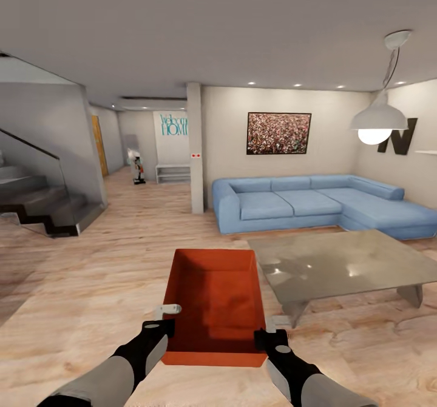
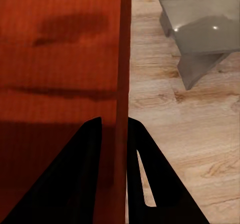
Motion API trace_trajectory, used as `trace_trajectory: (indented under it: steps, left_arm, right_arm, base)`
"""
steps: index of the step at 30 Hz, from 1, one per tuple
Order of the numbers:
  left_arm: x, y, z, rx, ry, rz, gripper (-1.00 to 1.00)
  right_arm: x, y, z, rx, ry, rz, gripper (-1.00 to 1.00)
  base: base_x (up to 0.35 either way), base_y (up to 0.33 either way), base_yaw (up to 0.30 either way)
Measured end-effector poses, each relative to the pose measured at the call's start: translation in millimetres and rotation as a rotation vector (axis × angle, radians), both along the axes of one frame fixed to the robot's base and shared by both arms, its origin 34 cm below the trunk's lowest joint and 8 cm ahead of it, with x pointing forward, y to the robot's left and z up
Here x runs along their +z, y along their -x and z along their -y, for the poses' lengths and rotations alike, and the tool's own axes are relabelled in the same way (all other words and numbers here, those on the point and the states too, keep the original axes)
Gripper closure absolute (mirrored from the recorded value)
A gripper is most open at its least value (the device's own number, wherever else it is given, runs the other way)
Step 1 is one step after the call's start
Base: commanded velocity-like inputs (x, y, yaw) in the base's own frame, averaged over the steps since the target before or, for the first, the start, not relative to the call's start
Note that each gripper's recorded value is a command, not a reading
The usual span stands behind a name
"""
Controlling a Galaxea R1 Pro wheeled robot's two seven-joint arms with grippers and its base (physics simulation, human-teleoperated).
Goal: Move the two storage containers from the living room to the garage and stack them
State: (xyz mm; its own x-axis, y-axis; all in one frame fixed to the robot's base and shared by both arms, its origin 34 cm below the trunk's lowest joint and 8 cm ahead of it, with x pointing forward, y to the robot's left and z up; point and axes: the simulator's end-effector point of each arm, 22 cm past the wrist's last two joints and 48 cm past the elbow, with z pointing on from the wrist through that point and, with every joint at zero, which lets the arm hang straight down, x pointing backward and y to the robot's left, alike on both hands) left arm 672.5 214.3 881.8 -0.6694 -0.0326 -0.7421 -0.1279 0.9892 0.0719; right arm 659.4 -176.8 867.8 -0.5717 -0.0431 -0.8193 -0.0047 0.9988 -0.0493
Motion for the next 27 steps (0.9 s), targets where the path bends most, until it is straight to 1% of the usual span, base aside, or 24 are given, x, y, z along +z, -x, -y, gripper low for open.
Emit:
trace_trajectory:
  steps: [27]
  left_arm:
    - [0.0,0.0,-0.1,0.001,0.001,0.000,1.00]
  right_arm:
    - [0.1,-0.1,0.0,0.000,0.001,0.000,1.00]
  base:
    - [0.000,0.000,0.300]
